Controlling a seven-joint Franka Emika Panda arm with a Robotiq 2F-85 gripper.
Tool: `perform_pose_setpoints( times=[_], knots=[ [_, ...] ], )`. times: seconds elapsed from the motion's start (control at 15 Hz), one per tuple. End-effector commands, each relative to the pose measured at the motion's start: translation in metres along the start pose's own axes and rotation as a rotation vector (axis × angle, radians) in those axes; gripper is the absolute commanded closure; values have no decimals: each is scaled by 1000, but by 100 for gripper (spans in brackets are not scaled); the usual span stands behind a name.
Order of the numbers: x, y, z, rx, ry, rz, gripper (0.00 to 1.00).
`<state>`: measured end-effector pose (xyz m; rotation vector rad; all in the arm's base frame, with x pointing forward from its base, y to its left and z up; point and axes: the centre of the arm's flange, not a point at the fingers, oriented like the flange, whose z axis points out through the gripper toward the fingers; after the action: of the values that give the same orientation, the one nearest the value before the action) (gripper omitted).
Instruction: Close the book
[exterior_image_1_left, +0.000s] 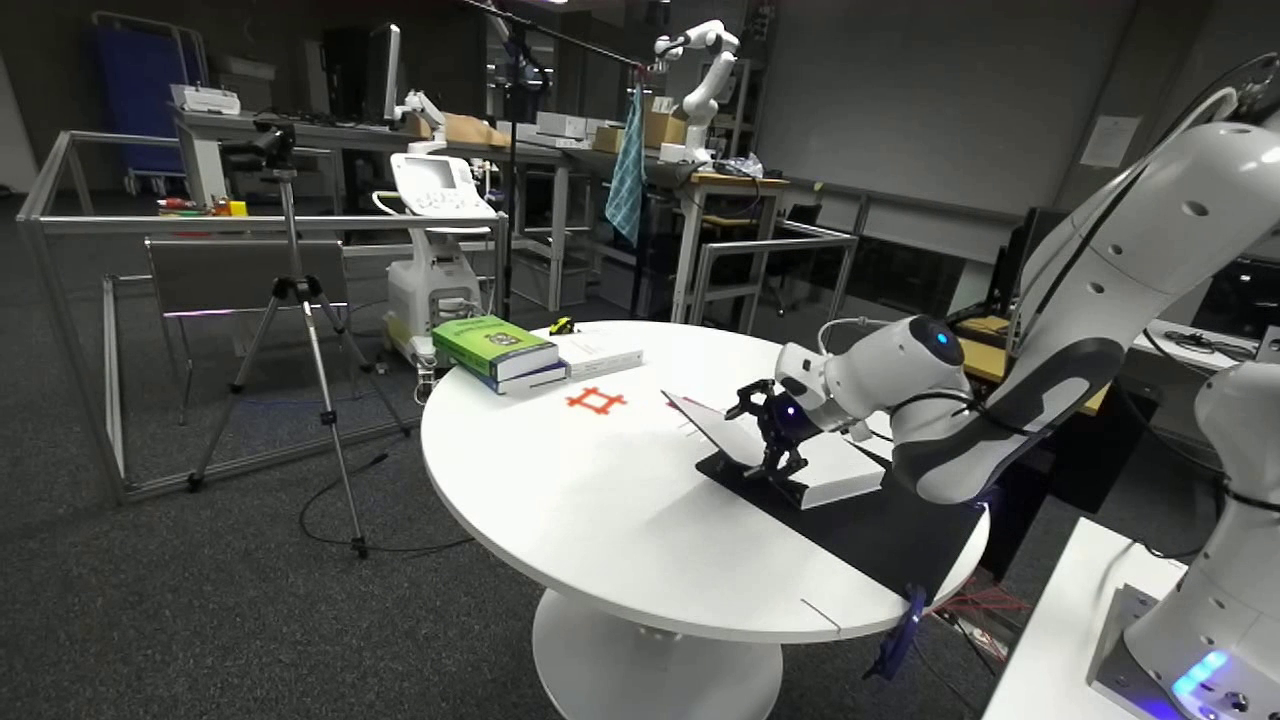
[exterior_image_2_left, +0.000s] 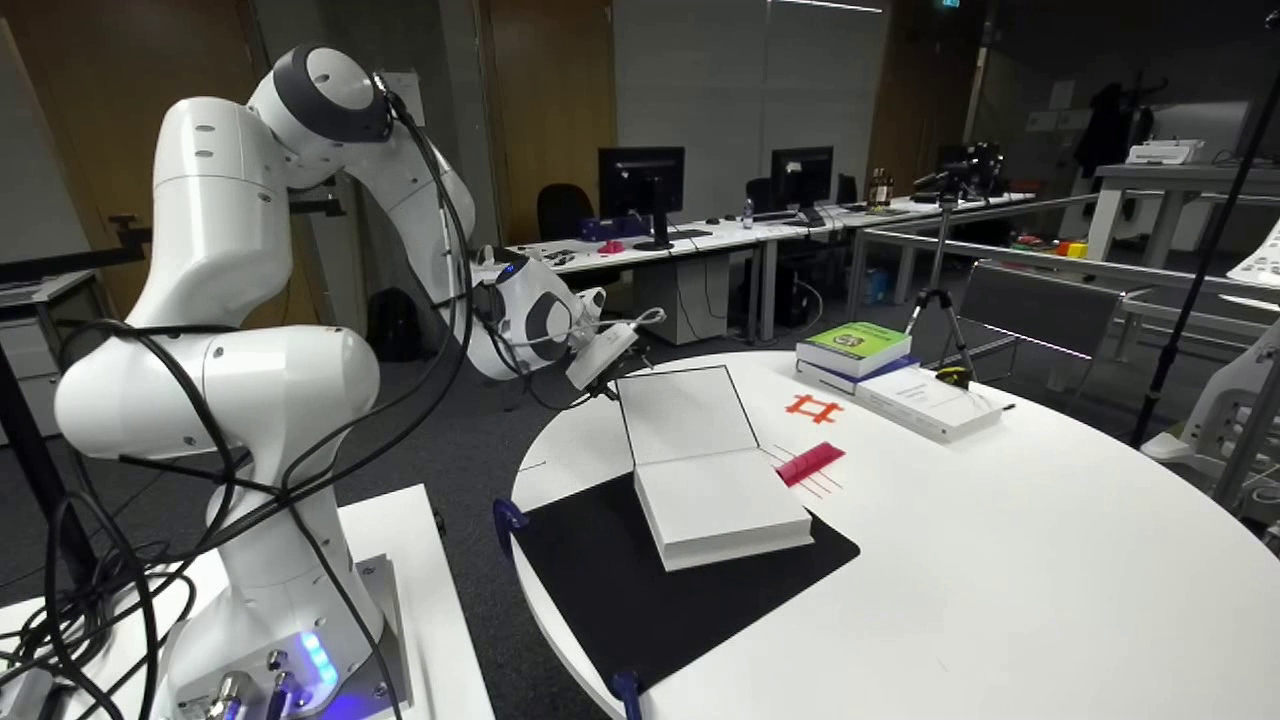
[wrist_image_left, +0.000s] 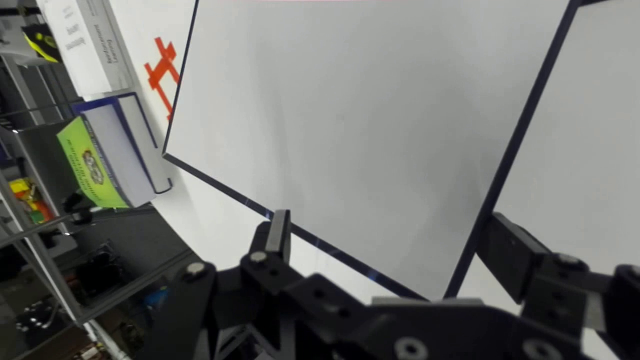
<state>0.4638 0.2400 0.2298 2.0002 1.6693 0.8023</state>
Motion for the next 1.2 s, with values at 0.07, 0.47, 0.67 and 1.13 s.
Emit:
perform_pose_setpoints(
  times=[0.07, 0.47, 0.67, 1.13],
  knots=[
    [-38, 9, -12, -99, 23, 230, 0],
    [-53, 39, -27, -203, -8, 540, 0],
    [-62, 50, -39, -279, -24, 685, 0],
    [-84, 66, -58, -419, -80, 894, 0]
  ],
)
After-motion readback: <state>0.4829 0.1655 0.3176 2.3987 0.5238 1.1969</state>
